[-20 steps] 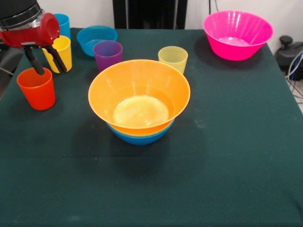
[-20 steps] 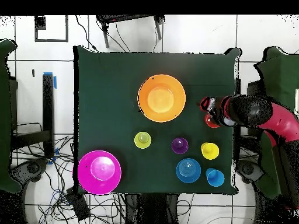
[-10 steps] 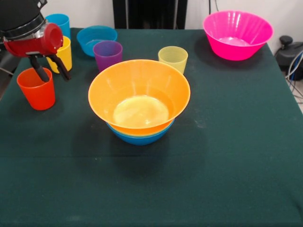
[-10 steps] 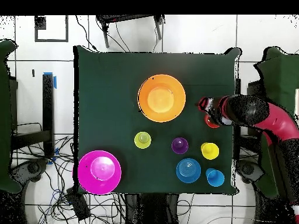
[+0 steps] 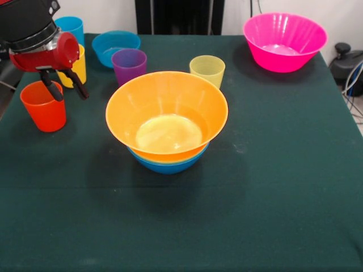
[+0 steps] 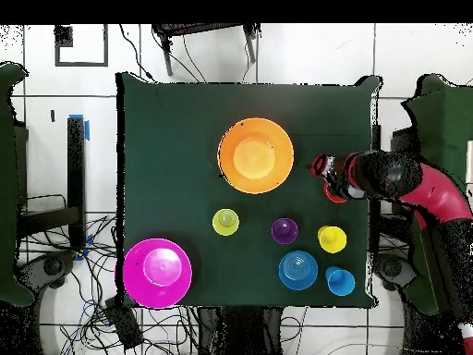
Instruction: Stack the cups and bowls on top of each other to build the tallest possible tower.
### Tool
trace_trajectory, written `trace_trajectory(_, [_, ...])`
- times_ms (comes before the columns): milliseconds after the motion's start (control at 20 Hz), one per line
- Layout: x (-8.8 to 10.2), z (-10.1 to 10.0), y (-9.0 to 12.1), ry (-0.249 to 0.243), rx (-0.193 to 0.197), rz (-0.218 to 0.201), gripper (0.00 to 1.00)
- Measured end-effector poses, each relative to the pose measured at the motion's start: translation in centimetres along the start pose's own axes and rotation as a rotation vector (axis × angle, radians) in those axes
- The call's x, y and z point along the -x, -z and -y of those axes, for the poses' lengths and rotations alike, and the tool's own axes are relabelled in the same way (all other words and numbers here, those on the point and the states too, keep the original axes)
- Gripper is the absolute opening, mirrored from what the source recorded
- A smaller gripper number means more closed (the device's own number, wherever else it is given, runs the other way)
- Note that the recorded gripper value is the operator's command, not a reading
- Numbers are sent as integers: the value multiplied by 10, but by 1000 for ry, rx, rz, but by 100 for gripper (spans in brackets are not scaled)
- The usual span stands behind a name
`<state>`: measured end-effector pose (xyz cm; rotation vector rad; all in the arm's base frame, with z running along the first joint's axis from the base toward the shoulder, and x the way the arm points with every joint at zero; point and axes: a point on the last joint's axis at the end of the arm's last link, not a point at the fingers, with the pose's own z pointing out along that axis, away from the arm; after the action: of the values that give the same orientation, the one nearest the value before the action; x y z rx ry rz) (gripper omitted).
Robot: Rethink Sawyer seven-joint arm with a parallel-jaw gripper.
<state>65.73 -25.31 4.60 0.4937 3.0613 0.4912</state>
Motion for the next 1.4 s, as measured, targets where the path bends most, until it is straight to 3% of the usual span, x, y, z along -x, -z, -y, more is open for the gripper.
trace_trajectory(1400, [2, 4, 2, -2, -9, -12, 100])
